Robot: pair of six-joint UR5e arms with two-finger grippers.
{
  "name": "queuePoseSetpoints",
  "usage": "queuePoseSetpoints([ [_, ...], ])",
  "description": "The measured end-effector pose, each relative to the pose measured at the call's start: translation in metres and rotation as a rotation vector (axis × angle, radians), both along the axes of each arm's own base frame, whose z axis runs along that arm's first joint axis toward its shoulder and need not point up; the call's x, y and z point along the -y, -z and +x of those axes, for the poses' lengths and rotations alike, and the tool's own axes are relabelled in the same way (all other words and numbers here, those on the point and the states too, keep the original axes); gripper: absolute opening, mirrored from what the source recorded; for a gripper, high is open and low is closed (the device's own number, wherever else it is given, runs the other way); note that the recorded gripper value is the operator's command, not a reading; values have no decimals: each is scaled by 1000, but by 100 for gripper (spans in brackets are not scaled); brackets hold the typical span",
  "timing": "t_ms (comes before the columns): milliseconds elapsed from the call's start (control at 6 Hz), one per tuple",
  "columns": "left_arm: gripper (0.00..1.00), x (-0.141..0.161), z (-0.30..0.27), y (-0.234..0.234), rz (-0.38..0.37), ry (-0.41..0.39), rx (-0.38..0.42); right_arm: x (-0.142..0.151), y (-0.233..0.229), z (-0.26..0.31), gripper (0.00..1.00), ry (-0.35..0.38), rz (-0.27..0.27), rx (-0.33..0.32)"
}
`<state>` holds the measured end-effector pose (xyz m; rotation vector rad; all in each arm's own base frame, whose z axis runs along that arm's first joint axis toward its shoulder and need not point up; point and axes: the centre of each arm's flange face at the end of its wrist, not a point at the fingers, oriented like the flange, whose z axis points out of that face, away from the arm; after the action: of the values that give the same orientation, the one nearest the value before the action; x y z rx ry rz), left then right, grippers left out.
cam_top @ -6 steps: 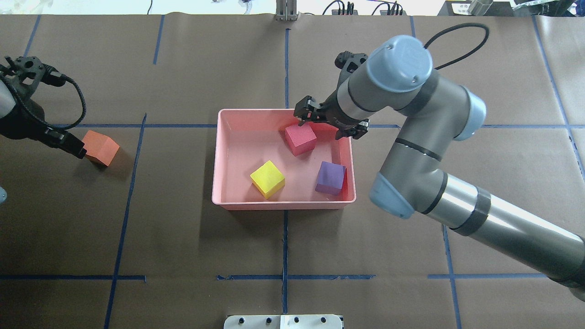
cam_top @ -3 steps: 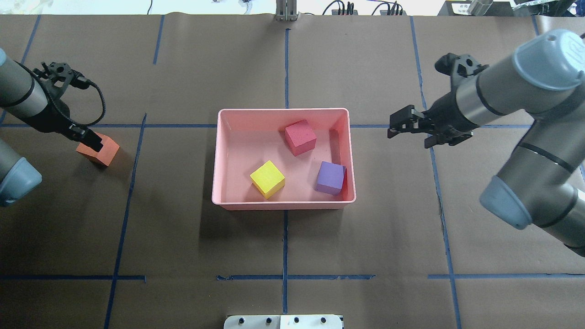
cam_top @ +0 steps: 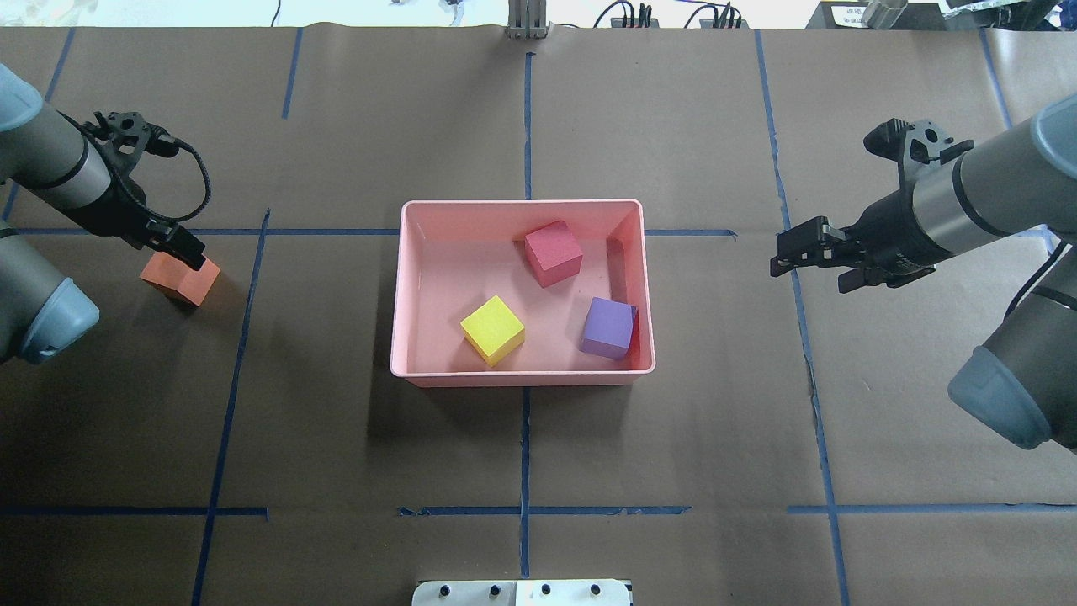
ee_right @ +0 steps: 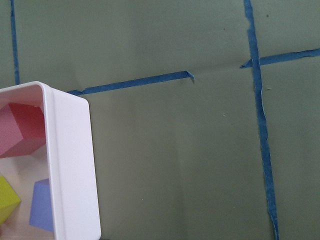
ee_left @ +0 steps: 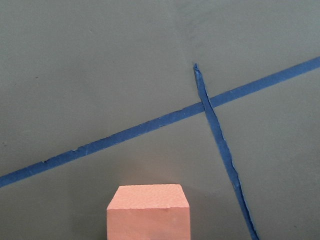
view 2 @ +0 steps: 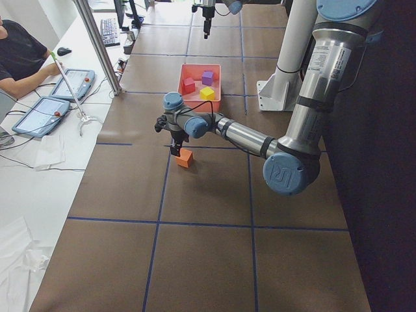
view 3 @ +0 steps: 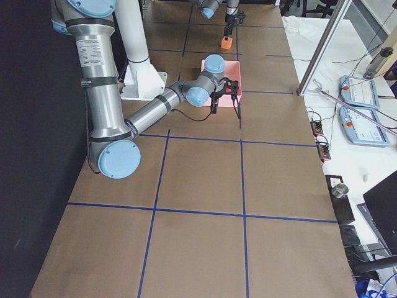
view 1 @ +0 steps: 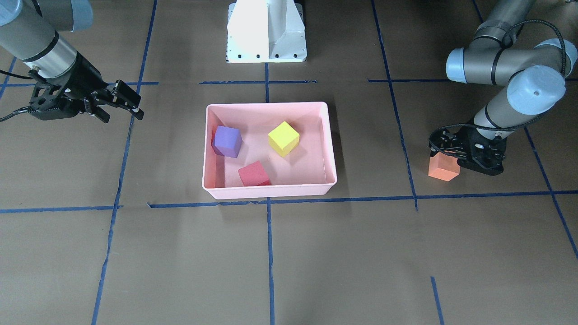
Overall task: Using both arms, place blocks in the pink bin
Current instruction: 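Grasp the orange cube with the left gripper and lift it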
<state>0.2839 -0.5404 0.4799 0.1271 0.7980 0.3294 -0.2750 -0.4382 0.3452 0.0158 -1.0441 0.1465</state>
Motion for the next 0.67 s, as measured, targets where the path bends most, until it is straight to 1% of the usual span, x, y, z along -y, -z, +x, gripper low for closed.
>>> queuePoseSetpoints([
  [333, 100, 0, 8, -15, -28, -5, 17, -1, 0, 1, 100, 0, 2, 0],
  [500, 100, -3, 23, -23, -37, -20, 24, -1, 0, 1, 100, 1, 2, 0],
  [667, 74, -4, 40, -33, -37, -30, 28, 0, -1, 1, 100, 1, 0, -1],
])
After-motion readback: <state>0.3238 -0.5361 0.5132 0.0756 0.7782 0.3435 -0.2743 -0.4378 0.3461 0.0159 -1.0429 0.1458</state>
